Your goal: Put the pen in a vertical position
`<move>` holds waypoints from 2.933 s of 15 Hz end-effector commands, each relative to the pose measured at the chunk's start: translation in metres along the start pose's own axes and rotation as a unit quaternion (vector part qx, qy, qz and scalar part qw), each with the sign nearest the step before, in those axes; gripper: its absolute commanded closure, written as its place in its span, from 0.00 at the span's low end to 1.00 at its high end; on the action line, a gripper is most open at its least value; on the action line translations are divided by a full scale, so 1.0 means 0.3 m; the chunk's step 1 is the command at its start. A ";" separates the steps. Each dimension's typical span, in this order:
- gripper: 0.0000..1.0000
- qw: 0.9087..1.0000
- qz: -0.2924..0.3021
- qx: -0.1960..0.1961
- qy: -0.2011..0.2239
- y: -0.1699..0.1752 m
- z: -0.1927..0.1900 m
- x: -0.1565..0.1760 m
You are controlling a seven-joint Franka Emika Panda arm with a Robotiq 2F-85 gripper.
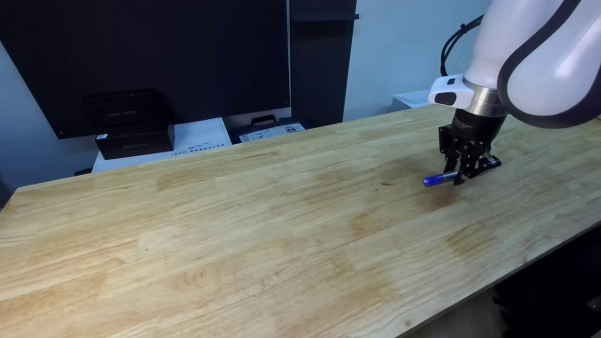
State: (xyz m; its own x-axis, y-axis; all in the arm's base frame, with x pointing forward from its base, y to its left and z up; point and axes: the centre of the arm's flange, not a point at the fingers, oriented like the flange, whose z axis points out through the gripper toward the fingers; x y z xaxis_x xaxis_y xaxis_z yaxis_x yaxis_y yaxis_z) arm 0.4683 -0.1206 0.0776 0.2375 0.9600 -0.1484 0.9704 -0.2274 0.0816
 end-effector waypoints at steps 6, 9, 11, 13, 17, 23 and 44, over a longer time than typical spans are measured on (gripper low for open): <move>0.95 0.999 0.030 0.008 -0.012 0.020 -0.164 0.051; 0.95 0.993 0.115 0.027 -0.019 0.061 -0.267 0.108; 0.95 0.986 0.162 0.044 -0.017 0.112 -0.315 0.153; 0.95 0.976 0.206 0.067 -0.013 0.153 -0.345 0.198; 0.47 0.965 0.239 0.104 -0.033 0.111 -0.398 0.228; 0.79 0.983 0.144 0.069 -0.088 -0.006 -0.365 0.149; 0.47 0.951 0.301 0.062 -0.043 -0.072 -0.308 0.231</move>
State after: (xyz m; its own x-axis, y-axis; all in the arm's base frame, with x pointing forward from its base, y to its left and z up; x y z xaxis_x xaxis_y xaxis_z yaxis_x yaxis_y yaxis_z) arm 0.4638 -0.0402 0.1549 0.7351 0.6497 -0.1937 0.6698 -0.7403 0.0587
